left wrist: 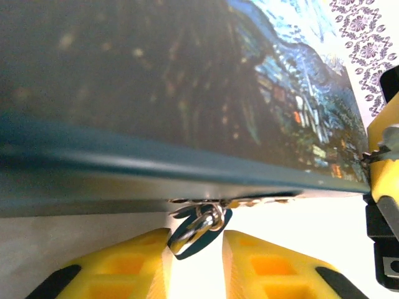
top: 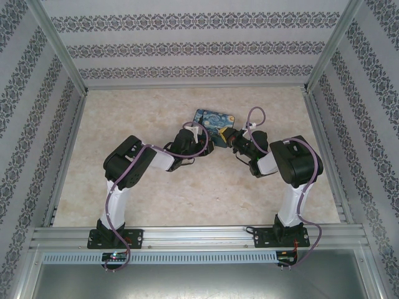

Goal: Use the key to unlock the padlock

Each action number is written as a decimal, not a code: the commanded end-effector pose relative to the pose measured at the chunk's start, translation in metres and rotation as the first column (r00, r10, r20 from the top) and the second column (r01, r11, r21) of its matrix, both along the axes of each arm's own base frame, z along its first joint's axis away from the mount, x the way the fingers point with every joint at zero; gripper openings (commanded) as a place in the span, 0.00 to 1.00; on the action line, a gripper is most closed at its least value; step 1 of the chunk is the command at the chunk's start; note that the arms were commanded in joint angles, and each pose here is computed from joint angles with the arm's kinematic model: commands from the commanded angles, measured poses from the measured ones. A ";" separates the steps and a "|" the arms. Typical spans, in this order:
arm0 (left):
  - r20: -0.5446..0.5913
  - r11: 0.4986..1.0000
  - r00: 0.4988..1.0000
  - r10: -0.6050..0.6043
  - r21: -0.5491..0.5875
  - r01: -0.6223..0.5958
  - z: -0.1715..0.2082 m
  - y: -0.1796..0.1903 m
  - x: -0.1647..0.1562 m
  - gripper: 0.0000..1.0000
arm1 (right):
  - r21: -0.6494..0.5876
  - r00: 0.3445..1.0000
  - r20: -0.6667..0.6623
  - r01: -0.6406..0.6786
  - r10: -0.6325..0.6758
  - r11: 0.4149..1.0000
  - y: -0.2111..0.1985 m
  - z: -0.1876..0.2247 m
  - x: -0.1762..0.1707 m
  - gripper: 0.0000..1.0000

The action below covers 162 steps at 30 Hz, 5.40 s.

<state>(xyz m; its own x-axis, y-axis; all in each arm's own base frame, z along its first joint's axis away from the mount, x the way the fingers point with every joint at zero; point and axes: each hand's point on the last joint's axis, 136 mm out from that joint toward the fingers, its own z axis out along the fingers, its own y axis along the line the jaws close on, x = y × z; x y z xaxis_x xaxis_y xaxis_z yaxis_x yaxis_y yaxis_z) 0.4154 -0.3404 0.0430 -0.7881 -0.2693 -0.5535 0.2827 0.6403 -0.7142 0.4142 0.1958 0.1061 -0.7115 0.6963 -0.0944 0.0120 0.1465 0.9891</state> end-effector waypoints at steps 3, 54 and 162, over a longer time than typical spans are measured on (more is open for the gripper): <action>-0.033 1.000 0.999 0.016 -0.005 -0.016 -0.010 -0.001 0.004 0.42 | -0.022 0.997 -0.072 0.012 -0.014 1.000 -0.005 -0.026 -0.006 0.00; -0.066 0.942 0.990 0.123 -0.305 -0.138 0.002 -0.023 -0.008 0.59 | 0.014 0.995 -0.097 0.034 -0.033 0.999 -0.008 -0.042 -0.009 0.00; -0.437 0.943 0.899 -0.041 -0.314 -0.109 0.040 -0.009 -0.045 0.00 | -0.111 0.986 -0.161 0.019 -0.036 0.994 0.002 -0.058 -0.120 0.00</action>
